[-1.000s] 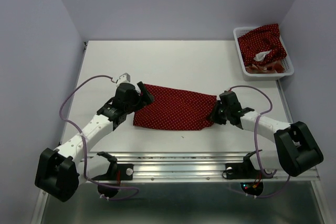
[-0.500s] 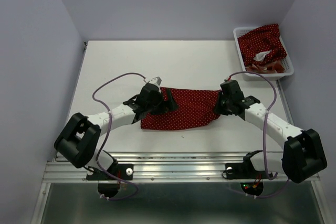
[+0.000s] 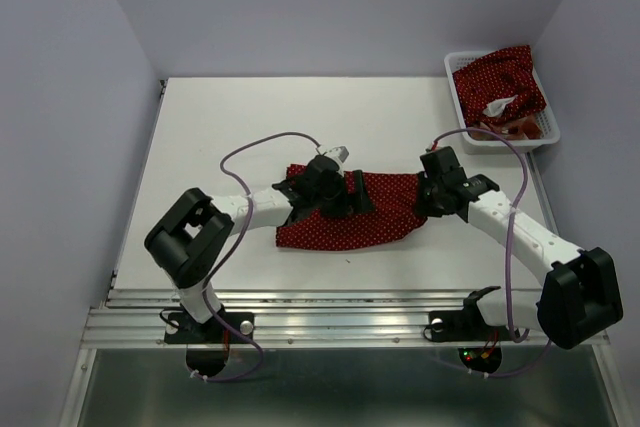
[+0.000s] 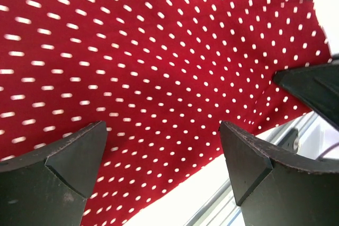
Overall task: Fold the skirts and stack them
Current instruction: Fold the skirt
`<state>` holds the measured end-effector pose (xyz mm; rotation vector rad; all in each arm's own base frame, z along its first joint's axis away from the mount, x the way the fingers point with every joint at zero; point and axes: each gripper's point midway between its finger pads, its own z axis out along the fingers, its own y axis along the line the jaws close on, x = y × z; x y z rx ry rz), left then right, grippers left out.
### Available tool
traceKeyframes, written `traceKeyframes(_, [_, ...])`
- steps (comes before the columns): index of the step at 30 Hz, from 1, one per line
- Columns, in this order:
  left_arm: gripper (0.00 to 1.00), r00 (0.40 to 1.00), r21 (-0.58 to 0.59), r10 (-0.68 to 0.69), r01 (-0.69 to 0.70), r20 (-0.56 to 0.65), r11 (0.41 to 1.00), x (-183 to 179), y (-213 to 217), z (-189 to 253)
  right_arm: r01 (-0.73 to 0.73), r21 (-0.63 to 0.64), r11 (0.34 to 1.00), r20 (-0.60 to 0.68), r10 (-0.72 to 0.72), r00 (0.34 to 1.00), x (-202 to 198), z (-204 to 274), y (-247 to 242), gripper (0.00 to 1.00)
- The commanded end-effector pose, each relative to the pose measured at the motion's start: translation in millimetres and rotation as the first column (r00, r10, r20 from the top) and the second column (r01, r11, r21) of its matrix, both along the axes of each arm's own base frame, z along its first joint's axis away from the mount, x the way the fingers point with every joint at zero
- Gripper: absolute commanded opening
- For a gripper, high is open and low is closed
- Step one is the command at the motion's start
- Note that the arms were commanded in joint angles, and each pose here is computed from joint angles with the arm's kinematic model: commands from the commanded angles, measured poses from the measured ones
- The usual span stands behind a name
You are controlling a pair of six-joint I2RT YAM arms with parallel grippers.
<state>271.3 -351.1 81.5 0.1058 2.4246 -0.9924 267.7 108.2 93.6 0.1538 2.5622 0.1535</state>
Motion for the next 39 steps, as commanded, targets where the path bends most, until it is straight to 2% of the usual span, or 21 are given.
traceKeyframes(1, [0.99,0.995,-0.065,-0.092,0.093,0.025,0.994,-11.8,-35.5,15.5,-0.007,-0.018,1.000,0.067,0.008,0.998,11.7,25.4,-2.9,0.09])
traceKeyframes(9, [0.99,0.988,-0.059,-0.149,0.146,-0.051,0.988,-29.1,-55.3,-17.5,-0.014,-0.059,0.998,0.076,0.018,0.997,13.3,28.6,-9.0,0.09])
traceKeyframes(13, [0.99,0.986,-0.064,-0.156,0.153,-0.050,0.986,-32.5,-58.2,-14.7,-0.018,-0.071,0.997,0.067,0.023,0.997,13.0,27.7,-10.3,0.09])
traceKeyframes(17, [0.99,0.995,-0.026,-0.097,0.098,0.026,0.995,-21.2,-46.1,12.6,-0.018,-0.081,0.997,0.068,0.024,0.997,14.3,30.4,-11.5,0.09])
traceKeyframes(23, [0.99,0.989,0.060,0.064,-0.073,0.131,0.996,-5.5,2.6,48.1,-0.028,-0.099,0.995,0.060,0.034,0.998,15.0,34.8,-13.0,0.10])
traceKeyframes(27, [0.99,0.971,0.143,0.192,-0.212,0.140,0.967,0.5,54.8,45.4,-0.042,-0.107,0.993,0.040,0.046,0.998,15.0,32.2,-12.3,0.10])
traceKeyframes(32, [0.99,0.930,0.198,0.352,-0.366,0.105,0.909,1.9,130.3,19.1,-0.052,-0.117,0.992,0.025,0.055,0.998,17.0,30.8,-11.5,0.10])
traceKeyframes(35, [0.99,0.910,0.212,0.410,-0.414,0.065,0.885,-2.1,159.3,1.7,-0.055,-0.121,0.991,0.017,0.058,0.998,18.2,30.1,-11.1,0.10])
traceKeyframes(39, [0.99,0.897,0.255,0.440,-0.435,0.040,0.863,-6.7,175.3,-15.8,-0.059,-0.127,0.990,0.012,0.061,0.998,20.2,30.5,-10.8,0.10])
